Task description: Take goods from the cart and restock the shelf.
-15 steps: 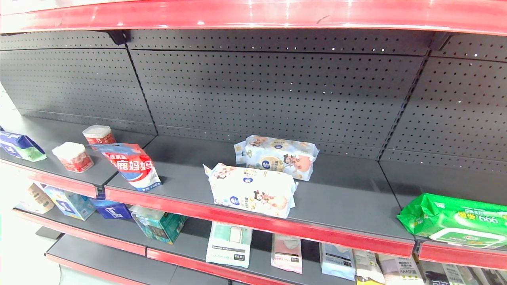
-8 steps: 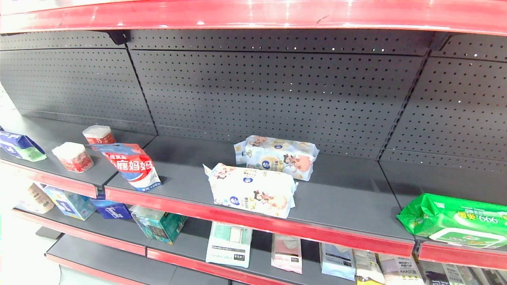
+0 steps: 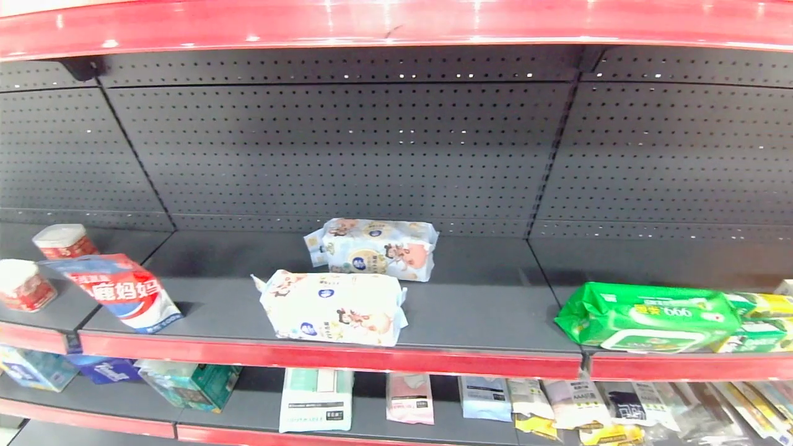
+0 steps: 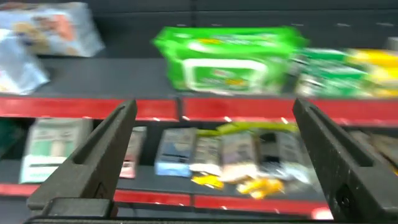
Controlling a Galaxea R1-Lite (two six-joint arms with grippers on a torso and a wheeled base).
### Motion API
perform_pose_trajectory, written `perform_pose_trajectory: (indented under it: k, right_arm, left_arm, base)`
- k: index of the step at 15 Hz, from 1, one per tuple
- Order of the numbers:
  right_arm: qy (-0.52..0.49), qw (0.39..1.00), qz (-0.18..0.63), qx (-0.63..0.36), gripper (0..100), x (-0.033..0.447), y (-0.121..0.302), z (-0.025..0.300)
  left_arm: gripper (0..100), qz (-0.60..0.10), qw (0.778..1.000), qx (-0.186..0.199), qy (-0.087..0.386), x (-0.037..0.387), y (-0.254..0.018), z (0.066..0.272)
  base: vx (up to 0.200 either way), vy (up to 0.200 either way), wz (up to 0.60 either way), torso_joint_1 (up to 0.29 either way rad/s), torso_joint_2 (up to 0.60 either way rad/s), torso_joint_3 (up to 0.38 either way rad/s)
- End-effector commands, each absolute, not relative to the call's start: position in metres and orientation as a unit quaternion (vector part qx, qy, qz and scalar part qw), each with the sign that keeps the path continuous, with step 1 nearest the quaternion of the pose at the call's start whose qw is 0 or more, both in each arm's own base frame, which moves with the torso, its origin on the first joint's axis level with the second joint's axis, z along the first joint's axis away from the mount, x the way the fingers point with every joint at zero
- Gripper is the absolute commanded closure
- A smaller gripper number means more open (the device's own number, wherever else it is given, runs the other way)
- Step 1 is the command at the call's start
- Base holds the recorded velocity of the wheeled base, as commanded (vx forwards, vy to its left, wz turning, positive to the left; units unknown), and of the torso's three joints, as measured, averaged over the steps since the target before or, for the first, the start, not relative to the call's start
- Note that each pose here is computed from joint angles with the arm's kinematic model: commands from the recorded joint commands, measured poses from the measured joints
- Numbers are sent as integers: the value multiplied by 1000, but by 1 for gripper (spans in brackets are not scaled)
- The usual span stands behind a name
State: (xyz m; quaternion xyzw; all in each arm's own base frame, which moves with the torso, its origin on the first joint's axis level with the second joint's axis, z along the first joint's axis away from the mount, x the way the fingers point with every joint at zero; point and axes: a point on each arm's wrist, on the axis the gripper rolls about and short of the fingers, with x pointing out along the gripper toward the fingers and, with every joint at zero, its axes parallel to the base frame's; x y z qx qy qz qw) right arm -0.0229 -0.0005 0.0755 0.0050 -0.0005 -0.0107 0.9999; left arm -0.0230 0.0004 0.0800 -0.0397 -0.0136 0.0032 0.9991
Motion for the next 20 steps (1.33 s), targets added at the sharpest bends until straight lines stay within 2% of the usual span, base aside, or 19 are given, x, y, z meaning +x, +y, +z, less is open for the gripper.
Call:
perform_pose_trajectory:
  k: [1,6,7,8,9,10,11,12,14,16,17,18,20]
  right_arm:
    - [1,1000,-11,5,0,-23,0,75]
    - [1,1000,-11,3,0,-23,0,75]
    - [1,1000,-11,3,0,-23,0,75]
    - [1,1000,-11,2,0,-23,0,75]
    - [1,1000,-11,2,0,-23,0,75]
    - [1,1000,-11,2,0,-23,0,75]
    - [1,1000,-11,2,0,-23,0,75]
    - [1,1000,-11,2,0,-23,0,75]
    - [0,1000,-11,2,0,-23,0,76]
    - [1,1000,-11,2,0,-23,0,75]
    - [1,1000,-11,2,0,-23,0,75]
    - [1,1000,-11,2,0,-23,0,75]
    - [1,1000,-11,2,0,-23,0,75]
  left_arm:
    - [0,4,999,-40,-13,-23,0,80]
    - [0,2,999,-39,-7,-22,0,81]
    - [0,-17,999,-27,-5,-23,0,89]
    - [0,-43,999,-22,-2,-18,0,130]
    - [0,-40,997,-64,12,5,-1,184]
    - [0,-22,994,-107,6,28,-1,222]
    - [0,14,994,-106,20,49,0,237]
    - [0,56,993,-86,53,67,3,235]
    - [0,102,984,-57,136,95,10,214]
    - [0,101,975,-32,196,119,12,201]
    - [0,101,974,-31,200,120,12,200]
    - [0,94,965,-28,244,136,13,188]
    - [0,89,956,-28,277,148,14,178]
  base:
    - [0,0,-600,2,2,2]
    - [0,0,0,0,0,0]
    - [0,0,0,0,0,0]
    - [0,0,0,0,0,0]
    - [0,0,0,0,0,0]
    - [0,0,0,0,0,0]
    - [0,0,0,0,0,0]
    - [0,0,0,0,0,0]
    - [0,0,0,0,0,0]
    - [0,0,0,0,0,0]
    - [0,0,0,0,0,0]
    - [0,0,0,0,0,0]
    - [0,0,0,0,0,0]
